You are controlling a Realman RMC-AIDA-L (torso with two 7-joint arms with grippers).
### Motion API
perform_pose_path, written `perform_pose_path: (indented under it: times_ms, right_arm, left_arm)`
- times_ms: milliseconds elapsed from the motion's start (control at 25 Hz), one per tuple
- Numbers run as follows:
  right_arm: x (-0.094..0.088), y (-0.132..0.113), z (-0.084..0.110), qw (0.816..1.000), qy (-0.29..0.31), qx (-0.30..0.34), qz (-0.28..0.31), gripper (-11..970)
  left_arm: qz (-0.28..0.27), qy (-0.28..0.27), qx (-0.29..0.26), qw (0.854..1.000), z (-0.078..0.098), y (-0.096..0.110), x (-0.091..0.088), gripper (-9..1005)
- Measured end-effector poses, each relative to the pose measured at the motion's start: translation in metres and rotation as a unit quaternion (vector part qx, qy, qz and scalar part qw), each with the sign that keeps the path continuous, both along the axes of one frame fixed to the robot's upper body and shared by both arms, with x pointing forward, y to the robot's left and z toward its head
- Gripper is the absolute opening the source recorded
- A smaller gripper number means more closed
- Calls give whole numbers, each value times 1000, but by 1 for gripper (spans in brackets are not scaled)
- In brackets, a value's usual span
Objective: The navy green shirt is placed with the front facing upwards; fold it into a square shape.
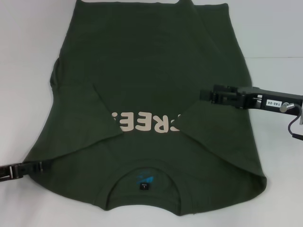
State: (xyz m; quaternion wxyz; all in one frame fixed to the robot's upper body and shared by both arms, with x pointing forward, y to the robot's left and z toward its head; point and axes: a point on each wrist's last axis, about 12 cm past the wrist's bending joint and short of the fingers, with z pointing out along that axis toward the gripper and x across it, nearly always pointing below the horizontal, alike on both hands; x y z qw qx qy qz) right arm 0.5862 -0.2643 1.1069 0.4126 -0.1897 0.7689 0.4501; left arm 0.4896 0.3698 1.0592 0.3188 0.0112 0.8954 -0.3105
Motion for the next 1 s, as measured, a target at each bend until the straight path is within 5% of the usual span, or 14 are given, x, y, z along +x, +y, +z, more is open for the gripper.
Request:
perform_pose_path:
  times_ms: [640, 1000]
  right_arm:
    - [0, -1, 1, 1000, -2, 3, -2, 900]
    - [-1, -3, 1, 1000, 3, 3, -5, 885]
  left_arm:
    - [3, 2, 7, 1000, 2, 2, 4, 551]
    - [1, 6, 10, 1000, 2, 2, 4, 89]
